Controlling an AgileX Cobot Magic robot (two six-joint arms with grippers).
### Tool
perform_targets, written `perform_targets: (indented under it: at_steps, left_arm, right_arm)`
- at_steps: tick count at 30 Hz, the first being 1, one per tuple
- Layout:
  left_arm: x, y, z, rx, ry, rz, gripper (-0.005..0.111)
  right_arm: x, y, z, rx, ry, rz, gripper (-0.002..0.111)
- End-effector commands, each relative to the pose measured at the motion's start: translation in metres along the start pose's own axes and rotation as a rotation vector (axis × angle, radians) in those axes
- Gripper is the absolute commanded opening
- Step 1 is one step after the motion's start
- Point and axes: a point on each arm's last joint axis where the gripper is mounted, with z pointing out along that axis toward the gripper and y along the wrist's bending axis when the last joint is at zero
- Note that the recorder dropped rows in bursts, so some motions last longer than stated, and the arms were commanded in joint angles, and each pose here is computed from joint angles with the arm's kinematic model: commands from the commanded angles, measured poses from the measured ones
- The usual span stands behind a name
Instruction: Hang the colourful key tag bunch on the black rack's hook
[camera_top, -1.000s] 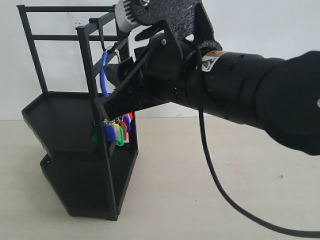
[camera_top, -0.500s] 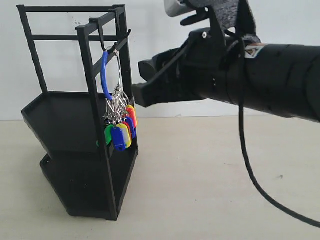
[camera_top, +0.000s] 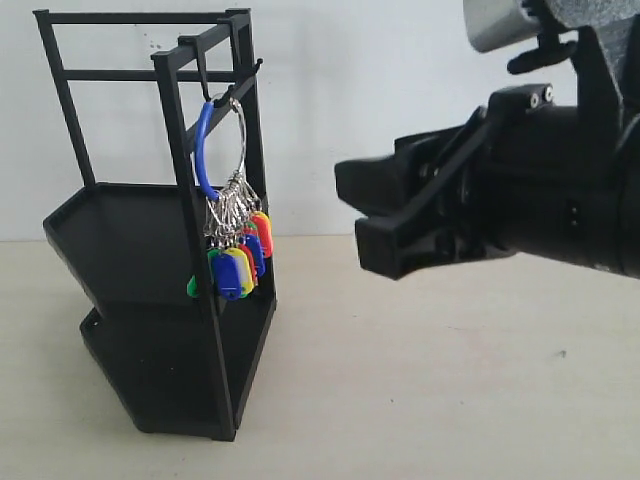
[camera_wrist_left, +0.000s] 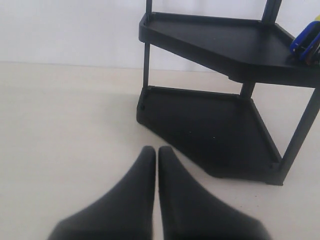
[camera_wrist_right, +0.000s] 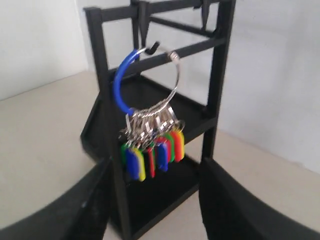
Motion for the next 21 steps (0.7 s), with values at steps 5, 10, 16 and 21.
perform_targets:
  at_steps: [5,10,16,21]
  left_arm:
    - [0.000,0.000,0.000,-0.003,-0.003,0.008,0.004]
    - [0.000,0.000,0.000,-0.003,-0.003,0.008,0.004]
    - [0.000,0.000,0.000,-0.003,-0.003,0.008,0.004]
    - [0.000,0.000,0.000,-0.003,-0.003,0.008,0.004]
  right_arm:
    - [0.023,0.018,-0.015,-0.194,0.293,0.130,0.050]
    - [0.031,0.024,-0.020,-0.258,0.399,0.126,0.050]
    - [0.032,0.025,-0.020,-0.263,0.407,0.128,0.050]
    - [0.032,0.024,-0.020,-0.259,0.401,0.127,0.050]
